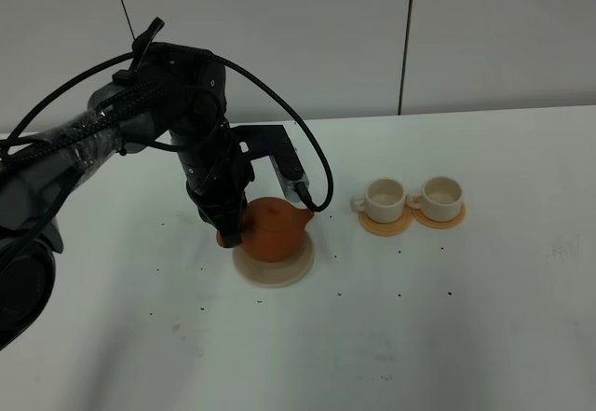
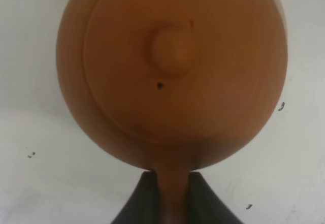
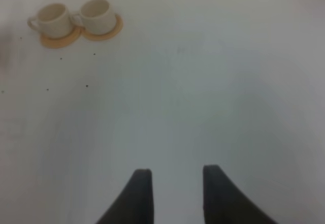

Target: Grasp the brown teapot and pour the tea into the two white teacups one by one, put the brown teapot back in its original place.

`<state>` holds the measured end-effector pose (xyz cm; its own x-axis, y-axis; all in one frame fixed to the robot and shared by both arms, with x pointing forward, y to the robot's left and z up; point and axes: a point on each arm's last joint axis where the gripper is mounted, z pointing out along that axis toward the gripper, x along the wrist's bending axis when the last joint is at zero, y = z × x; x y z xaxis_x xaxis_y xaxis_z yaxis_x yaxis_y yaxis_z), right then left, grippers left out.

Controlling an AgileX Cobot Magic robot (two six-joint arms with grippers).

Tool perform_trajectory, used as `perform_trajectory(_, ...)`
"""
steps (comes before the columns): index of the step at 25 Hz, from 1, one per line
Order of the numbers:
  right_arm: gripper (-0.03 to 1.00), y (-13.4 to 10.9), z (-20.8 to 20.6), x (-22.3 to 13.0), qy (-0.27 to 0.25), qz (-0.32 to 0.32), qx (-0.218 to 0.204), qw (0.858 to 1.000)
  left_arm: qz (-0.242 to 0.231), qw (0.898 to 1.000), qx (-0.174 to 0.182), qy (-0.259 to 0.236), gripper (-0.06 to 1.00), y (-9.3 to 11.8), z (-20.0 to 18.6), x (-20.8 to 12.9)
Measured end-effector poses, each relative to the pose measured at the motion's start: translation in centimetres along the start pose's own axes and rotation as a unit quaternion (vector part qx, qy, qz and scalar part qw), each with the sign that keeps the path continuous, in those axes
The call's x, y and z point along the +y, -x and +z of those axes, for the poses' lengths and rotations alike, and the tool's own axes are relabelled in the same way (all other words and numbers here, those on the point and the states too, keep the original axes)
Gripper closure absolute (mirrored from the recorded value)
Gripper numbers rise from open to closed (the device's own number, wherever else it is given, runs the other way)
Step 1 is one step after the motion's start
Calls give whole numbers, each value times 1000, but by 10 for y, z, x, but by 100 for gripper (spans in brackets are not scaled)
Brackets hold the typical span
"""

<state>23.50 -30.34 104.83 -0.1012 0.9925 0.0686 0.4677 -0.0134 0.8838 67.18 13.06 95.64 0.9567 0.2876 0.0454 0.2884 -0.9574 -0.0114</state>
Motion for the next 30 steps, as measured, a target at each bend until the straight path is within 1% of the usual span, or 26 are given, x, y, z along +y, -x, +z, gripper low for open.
perform_trajectory(7, 73, 0, 0, 0, 0, 0, 0, 1000, -10, 1000, 5, 5, 78, 0, -7, -1)
perform_trajectory(16, 73, 0, 0, 0, 0, 0, 0, 1000, -15, 999, 28, 23, 78, 2, -34, -4)
perform_trajectory(24, 73, 0, 0, 0, 0, 0, 0, 1000, -16, 999, 26, 26, 78, 2, -34, -4)
perform_trajectory(30, 73, 0, 0, 0, 0, 0, 0, 1000, -5, 999, 26, 26, 78, 2, -34, -4)
